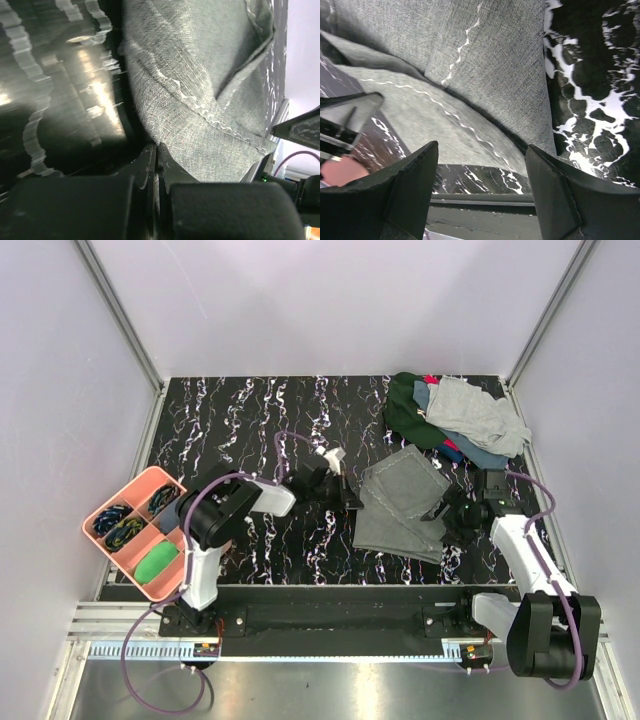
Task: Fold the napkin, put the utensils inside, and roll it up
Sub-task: Fold the napkin
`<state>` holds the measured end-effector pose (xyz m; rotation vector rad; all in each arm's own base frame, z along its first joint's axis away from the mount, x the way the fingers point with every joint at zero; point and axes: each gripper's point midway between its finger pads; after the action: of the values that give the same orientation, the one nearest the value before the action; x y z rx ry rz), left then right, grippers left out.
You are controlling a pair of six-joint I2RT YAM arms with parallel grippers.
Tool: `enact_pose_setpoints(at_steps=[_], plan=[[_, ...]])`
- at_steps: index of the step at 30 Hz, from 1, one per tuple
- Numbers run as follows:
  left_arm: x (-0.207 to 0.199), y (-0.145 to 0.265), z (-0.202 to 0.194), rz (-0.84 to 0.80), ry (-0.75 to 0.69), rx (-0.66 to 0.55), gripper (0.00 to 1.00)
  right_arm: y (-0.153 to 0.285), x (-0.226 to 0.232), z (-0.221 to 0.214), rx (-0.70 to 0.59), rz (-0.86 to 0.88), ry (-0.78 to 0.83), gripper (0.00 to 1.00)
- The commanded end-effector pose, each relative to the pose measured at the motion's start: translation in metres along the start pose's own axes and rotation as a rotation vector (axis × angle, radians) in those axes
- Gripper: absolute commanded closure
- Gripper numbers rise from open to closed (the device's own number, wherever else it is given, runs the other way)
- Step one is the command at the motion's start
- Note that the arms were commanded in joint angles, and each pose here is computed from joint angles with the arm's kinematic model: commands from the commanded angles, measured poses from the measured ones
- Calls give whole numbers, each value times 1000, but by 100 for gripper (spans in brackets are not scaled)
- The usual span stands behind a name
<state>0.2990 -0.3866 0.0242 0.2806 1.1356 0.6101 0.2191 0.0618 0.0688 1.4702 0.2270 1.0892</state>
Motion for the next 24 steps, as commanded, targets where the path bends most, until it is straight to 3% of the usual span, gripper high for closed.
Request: enact_pose_setpoints(at_steps=[1, 12, 19, 24], plan=[[5, 33, 31, -31, 2, -85, 100, -2, 8, 12, -68, -20, 52, 22], [61, 99, 45, 146, -11, -118, 100, -29, 54, -15, 15, 53, 242, 20], [62, 100, 54, 157, -12, -113, 99, -33, 75, -42, 73, 147, 347, 17], [61, 101, 59, 173, -10, -116, 72, -35, 81, -55, 96, 178, 363, 17]])
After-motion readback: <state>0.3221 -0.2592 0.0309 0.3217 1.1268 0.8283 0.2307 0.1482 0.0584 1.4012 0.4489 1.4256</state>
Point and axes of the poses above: each gripper's point midway between its finger pads, its own y axis back along the fingers, its own x axis along the line the jaws close on, z = x × y
